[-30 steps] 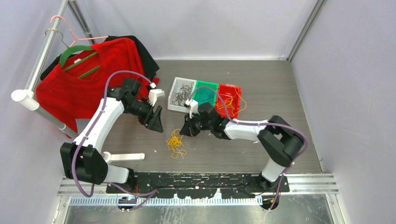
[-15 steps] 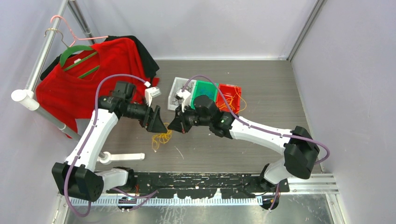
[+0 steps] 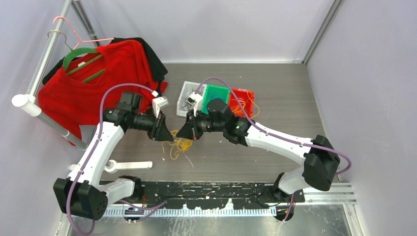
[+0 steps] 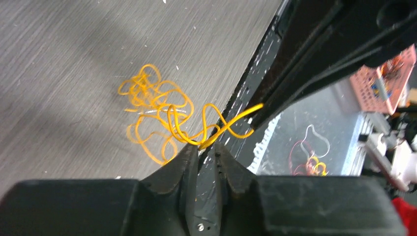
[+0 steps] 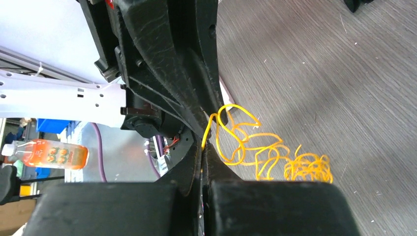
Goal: Untangle the cables
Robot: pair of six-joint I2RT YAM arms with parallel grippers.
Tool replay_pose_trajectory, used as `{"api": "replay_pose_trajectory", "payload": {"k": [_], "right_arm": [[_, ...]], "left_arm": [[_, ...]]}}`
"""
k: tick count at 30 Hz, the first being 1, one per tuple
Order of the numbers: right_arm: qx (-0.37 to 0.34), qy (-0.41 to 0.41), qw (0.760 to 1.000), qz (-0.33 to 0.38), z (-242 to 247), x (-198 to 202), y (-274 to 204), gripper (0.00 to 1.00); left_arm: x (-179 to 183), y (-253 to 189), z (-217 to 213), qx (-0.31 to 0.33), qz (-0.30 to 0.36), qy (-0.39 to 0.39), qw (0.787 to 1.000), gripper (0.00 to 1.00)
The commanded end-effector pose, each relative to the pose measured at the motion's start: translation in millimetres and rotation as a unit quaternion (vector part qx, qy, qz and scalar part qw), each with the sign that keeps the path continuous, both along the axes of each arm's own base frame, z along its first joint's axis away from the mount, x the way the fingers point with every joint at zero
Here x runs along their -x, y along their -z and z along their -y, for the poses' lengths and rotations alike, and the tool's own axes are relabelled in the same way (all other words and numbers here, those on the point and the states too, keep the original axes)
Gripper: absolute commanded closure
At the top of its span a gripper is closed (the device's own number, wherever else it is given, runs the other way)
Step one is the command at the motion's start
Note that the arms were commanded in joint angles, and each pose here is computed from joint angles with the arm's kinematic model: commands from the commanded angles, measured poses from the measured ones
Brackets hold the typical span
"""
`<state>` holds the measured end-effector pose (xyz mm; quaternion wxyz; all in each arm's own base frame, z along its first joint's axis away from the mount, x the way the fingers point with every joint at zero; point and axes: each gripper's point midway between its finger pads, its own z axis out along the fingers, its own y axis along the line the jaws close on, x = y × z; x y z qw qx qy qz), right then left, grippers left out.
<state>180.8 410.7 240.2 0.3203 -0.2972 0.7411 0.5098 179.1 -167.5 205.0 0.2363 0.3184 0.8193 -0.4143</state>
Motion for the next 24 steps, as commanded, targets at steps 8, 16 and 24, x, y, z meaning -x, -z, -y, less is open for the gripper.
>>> {"api": "replay_pose_trajectory", "payload": {"k": [8, 16, 24], "right_arm": [[-0.056, 0.027, 0.998, 0.015, 3.3, -3.6, -48.5, 0.99], [-0.001, 0.063, 0.996, 0.062, 23.1, -15.9, -47.0, 0.99], [0.052, 0.062, 0.994, 0.079, 41.3, -13.0, -39.6, 0.99]], "left_arm": [[-20.3, -6.7, -5.3, -0.026, 0.027, -0.025, 0.999, 1.00], [-31.0, -18.0, -33.5, -0.112, 0.105, -0.044, 0.987, 1.00], [-35.5, -40.3, -43.8, -0.137, 0.171, -0.042, 0.975, 1.00]]}}
